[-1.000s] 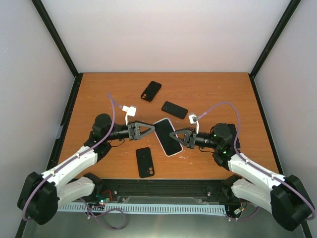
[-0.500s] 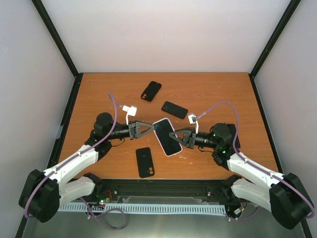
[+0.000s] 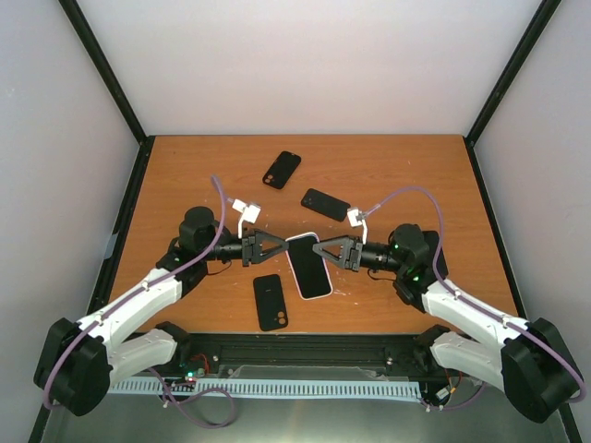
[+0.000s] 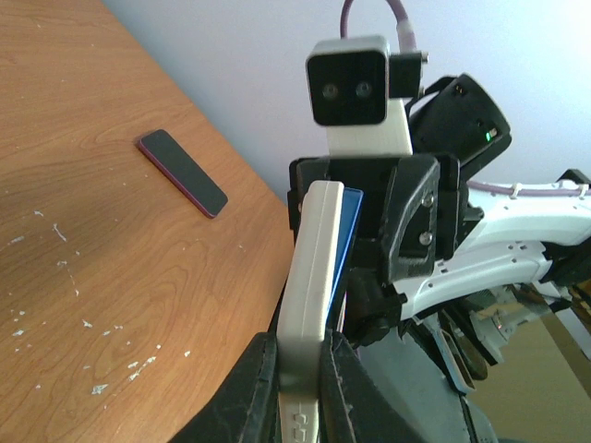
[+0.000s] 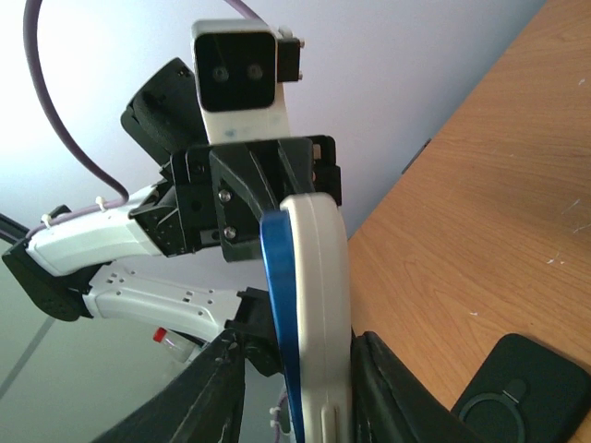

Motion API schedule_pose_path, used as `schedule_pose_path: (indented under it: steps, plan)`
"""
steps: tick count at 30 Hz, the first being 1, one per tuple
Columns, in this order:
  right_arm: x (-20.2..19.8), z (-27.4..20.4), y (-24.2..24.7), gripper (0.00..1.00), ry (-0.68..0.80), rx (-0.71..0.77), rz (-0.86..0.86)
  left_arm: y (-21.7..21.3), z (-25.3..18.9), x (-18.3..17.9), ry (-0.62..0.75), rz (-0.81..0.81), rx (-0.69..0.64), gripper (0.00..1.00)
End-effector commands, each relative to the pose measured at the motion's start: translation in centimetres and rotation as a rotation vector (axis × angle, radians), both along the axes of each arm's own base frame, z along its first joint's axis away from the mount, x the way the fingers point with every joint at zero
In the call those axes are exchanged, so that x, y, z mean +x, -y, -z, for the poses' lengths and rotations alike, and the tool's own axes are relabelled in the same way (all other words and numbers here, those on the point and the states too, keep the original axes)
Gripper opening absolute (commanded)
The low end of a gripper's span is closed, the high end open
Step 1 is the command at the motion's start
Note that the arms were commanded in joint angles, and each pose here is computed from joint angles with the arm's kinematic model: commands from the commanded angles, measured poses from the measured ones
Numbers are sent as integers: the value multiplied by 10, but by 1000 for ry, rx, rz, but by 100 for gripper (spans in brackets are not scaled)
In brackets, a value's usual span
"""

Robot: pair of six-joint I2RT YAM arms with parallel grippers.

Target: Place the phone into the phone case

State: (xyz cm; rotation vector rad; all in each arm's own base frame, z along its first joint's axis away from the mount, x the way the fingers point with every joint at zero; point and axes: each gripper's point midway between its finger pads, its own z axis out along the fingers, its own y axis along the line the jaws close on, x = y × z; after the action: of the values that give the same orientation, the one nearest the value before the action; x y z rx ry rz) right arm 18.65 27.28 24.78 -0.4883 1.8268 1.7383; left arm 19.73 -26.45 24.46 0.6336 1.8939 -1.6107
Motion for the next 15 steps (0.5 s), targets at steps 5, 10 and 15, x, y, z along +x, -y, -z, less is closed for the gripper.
schedule_pose_path:
  steps: [5, 10, 15]
  plan:
    - [11, -29, -6, 6, 37, 34, 17, 3, -20, -4, 96, 51, -5, 0]
    - [16, -23, -6, 3, 75, -17, 43, 2, -15, 4, 75, 7, 36, 0]
    - [17, -27, -7, 26, 55, -37, 36, 2, -17, 1, 69, 19, 34, 0]
